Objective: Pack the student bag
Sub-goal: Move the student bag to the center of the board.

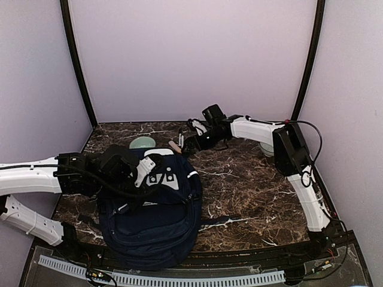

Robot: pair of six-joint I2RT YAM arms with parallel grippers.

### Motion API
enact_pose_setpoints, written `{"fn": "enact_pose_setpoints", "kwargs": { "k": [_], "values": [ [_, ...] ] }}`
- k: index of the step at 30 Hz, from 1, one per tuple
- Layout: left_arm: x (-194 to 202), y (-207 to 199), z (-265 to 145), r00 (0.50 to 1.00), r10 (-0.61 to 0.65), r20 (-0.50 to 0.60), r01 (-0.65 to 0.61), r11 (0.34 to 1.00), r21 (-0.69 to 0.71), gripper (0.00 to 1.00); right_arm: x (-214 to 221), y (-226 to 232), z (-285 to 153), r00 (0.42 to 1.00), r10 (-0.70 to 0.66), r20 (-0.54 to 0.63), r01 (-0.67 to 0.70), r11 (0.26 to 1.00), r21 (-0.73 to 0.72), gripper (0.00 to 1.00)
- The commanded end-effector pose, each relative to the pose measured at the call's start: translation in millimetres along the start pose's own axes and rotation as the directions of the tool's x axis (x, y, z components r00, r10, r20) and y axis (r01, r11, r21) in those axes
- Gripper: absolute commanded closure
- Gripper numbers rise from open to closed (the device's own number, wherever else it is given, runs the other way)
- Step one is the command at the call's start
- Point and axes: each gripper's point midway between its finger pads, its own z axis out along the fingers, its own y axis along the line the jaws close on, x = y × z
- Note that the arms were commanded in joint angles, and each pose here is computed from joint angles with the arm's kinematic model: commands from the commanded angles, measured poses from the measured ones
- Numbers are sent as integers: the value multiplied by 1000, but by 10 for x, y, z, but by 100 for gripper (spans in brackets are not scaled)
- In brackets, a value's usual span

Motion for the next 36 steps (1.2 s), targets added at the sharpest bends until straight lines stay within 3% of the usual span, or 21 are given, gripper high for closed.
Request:
{"fn": "enact_pose_setpoints", "kwargs": {
  "k": [1,3,8,15,17,20,23,24,26,31,36],
  "values": [
    [-512,-519,29,989,37,143,-69,970,231,100,-525,418,-738,978,-135,157,143,989,-43,0],
    [-631,-717,98,984,63,168,-109,953,283,100,-517,400,-795,983,-123,140,131,990,-56,0],
    [-795,-1186,316,973,144,182,-203,906,371,100,-259,777,-854,981,-175,85,193,935,-299,0],
    [-719,-1450,440,968,174,183,-236,880,412,100,230,656,-566,977,-202,-61,177,941,-288,1],
    [-723,-1461,419,968,165,190,-232,880,415,100,336,681,-496,975,-202,-87,165,932,-322,5],
    [-714,-1449,398,969,154,195,-224,883,413,100,413,762,-481,973,-206,-102,152,909,-387,20],
    [-688,-1400,396,969,150,198,-218,893,394,100,446,790,-507,970,-213,-117,150,903,-402,44],
    [-685,-1372,397,969,148,199,-216,898,384,100,464,788,-525,968,-217,-126,150,903,-402,57],
    [-682,-1340,386,967,146,210,-217,904,369,100,508,752,-592,966,-218,-140,146,905,-399,71],
    [-711,-1286,401,961,142,235,-218,916,337,100,660,510,-905,975,-154,-160,89,932,-351,90],
    [-794,-1314,471,952,154,263,-238,916,323,100,802,263,-1360,984,-101,-144,63,967,-248,98]
  ]
}}
